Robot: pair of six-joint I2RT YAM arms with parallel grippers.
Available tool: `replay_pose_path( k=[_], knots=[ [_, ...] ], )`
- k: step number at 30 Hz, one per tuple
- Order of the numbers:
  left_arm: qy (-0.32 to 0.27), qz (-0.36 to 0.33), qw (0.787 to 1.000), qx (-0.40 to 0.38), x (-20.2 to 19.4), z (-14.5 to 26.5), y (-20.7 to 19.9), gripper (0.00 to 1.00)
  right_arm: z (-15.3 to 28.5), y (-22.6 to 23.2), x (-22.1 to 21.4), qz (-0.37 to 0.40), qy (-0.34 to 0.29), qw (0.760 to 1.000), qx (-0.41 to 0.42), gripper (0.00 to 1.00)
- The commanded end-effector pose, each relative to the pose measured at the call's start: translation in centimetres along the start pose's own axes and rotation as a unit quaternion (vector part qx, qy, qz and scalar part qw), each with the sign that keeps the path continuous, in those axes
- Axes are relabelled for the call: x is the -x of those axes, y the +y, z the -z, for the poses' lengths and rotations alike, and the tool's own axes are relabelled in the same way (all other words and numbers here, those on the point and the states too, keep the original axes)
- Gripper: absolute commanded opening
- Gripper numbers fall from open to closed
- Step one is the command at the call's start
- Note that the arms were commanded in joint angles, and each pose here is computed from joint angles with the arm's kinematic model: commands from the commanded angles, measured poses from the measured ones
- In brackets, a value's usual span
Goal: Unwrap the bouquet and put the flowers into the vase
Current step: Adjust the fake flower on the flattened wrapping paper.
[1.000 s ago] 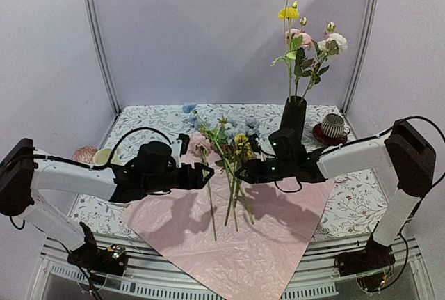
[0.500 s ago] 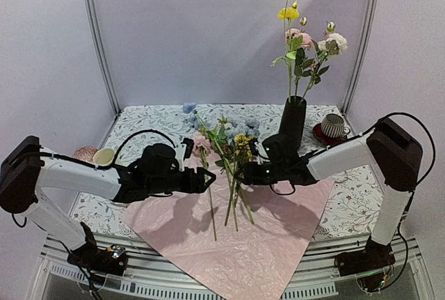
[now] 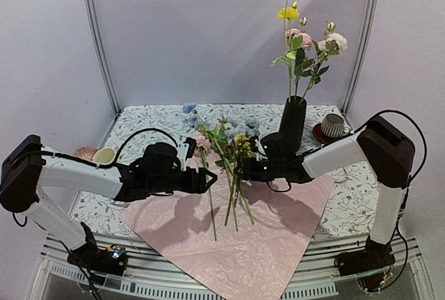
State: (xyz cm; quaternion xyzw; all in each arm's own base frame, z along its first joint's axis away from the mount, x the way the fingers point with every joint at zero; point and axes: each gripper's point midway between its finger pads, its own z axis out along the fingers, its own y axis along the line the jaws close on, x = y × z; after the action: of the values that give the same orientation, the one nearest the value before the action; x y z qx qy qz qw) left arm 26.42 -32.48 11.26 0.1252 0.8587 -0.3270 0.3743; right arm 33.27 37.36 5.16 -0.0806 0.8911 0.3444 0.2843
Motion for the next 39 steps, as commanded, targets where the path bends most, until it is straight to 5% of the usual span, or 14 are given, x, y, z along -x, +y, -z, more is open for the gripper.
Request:
replay_pose_path(
  k=[1,8,15,18,29,36,39],
  knots=[
    [0.001,-0.008,1.0,0.007,0.4,-0.3,0.3,0.79,-0.8,0.4,1.4,-0.005,-0.019,1.0,0.009,0.5],
    [0.003,-0.008,1.0,0.011,0.3,-0.3,0.5,0.79,-2.1,-0.1,1.3,-0.024,-0.014,1.0,0.011,0.46],
    [0.01,-0.007,1.0,0.019,0.2,-0.4,0.7,0.79,-0.7,0.5,2.5,-0.037,-0.035,0.998,0.031,0.16],
    [0.01,-0.007,1.0,0.019,0.1,-0.5,0.7,0.79,0.7,0.6,3.2,-0.04,-0.049,0.997,0.039,0.11],
    [0.044,-0.001,0.999,0.025,-0.5,-2.6,0.5,0.77,4.1,0.1,2.3,-0.008,-0.008,0.999,0.051,0.13],
    [0.052,0.002,0.998,0.029,-0.7,-3.4,0.5,0.75,3.0,-3.3,0.4,0.036,0.053,0.997,-0.032,0.18],
    [0.079,0.001,0.996,0.031,-1.5,-4.5,0.5,0.67,2.7,-4.0,-0.1,0.043,0.062,0.996,-0.044,0.31]
  ],
)
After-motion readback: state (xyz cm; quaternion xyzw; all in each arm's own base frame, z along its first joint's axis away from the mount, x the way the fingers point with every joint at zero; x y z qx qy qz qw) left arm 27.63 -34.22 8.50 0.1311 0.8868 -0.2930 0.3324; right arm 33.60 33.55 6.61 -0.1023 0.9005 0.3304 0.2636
